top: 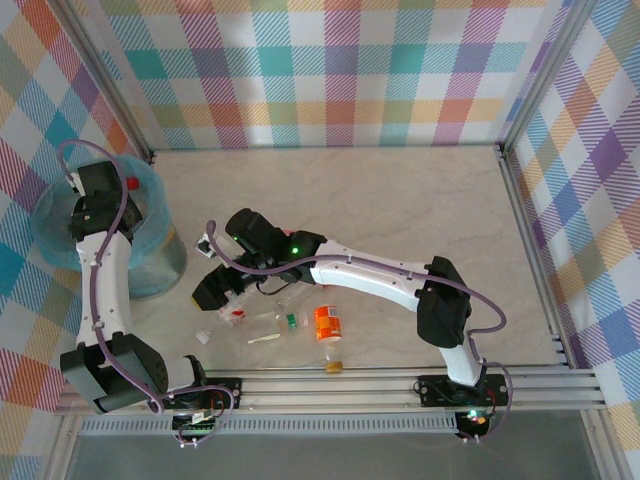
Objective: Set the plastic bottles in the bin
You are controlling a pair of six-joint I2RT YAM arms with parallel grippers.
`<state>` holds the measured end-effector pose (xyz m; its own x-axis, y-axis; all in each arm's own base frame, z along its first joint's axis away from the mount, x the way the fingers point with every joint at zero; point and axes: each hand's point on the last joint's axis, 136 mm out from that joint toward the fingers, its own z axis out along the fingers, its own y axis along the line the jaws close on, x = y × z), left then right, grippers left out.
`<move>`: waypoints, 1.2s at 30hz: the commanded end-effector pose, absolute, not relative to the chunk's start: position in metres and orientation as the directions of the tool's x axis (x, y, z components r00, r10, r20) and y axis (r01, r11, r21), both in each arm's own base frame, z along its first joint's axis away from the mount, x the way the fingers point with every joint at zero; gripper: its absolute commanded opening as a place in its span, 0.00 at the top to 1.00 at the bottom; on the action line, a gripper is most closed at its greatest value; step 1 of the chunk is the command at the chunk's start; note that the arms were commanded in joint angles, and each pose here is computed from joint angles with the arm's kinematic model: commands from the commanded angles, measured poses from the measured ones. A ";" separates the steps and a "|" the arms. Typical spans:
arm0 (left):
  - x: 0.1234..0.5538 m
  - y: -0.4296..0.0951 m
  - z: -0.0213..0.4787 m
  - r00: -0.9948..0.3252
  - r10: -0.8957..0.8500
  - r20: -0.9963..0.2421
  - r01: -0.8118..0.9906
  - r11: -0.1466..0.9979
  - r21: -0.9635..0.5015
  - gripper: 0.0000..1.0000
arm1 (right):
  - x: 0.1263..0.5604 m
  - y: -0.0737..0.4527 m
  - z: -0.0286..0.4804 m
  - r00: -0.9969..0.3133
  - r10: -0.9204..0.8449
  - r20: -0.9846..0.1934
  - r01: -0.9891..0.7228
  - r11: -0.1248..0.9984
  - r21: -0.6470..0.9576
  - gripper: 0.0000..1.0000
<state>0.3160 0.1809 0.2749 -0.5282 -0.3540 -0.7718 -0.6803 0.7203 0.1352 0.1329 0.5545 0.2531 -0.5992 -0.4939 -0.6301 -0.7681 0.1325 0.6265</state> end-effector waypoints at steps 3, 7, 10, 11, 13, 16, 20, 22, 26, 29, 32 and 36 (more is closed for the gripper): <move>0.313 0.173 0.301 -0.475 -0.360 -0.803 -0.666 0.744 0.060 0.33 | 0.133 0.547 0.281 -0.579 -0.473 -0.664 -0.788 0.117 0.604 0.25; 0.307 0.156 0.335 -0.389 -0.363 -0.846 -0.630 0.776 -0.043 0.32 | 0.141 0.534 0.287 -0.557 -0.464 -0.688 -0.820 0.178 0.544 0.22; 0.299 0.137 0.360 -0.349 -0.335 -0.875 -0.589 0.805 -0.073 0.32 | 0.152 0.518 0.283 -0.543 -0.462 -0.701 -0.838 0.260 0.479 0.20; 0.298 0.124 0.367 -0.345 -0.317 -0.884 -0.557 0.827 -0.079 0.32 | 0.157 0.511 0.280 -0.545 -0.458 -0.702 -0.838 0.296 0.458 0.20; 0.294 0.106 0.380 -0.328 -0.292 -0.898 -0.515 0.852 -0.088 0.32 | 0.166 0.494 0.274 -0.561 -0.445 -0.698 -0.826 0.354 0.438 0.19; 0.292 0.074 0.392 -0.310 -0.251 -0.917 -0.439 0.893 -0.096 0.32 | 0.179 0.462 0.258 -0.596 -0.423 -0.682 -0.789 0.467 0.399 0.19; 0.296 0.023 0.390 -0.339 -0.186 -0.922 -0.308 0.948 -0.078 0.32 | 0.185 0.405 0.223 -0.627 -0.430 -0.650 -0.727 0.622 0.291 0.16; 0.301 -0.002 0.375 -0.375 -0.134 -0.917 -0.245 0.969 -0.042 0.32 | 0.180 0.379 0.207 -0.649 -0.429 -0.628 -0.698 0.664 0.268 0.16; 0.306 -0.071 0.347 -0.415 0.013 -0.910 -0.051 0.998 0.037 0.32 | 0.164 0.328 0.176 -0.709 -0.398 -0.583 -0.628 0.732 0.265 0.16; 0.303 -0.131 0.328 -0.417 0.120 -0.901 0.124 0.990 0.074 0.31 | 0.152 0.301 0.152 -0.761 -0.378 -0.528 -0.572 0.774 0.271 0.17; 0.291 -0.193 0.302 -0.426 0.211 -0.880 0.327 0.942 0.067 0.29 | 0.141 0.286 0.130 -0.812 -0.356 -0.463 -0.518 0.806 0.288 0.17; 0.271 -0.251 0.268 -0.485 0.218 -0.847 0.511 0.857 -0.072 0.29 | 0.129 0.280 0.108 -0.852 -0.332 -0.405 -0.469 0.828 0.307 0.17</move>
<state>0.2817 -0.2160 0.2705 -0.4920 0.2508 -0.8337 0.4024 0.9147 0.0377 0.1358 0.2832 0.1167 -0.8081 -0.3891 -0.4422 -0.5355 0.7979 0.2766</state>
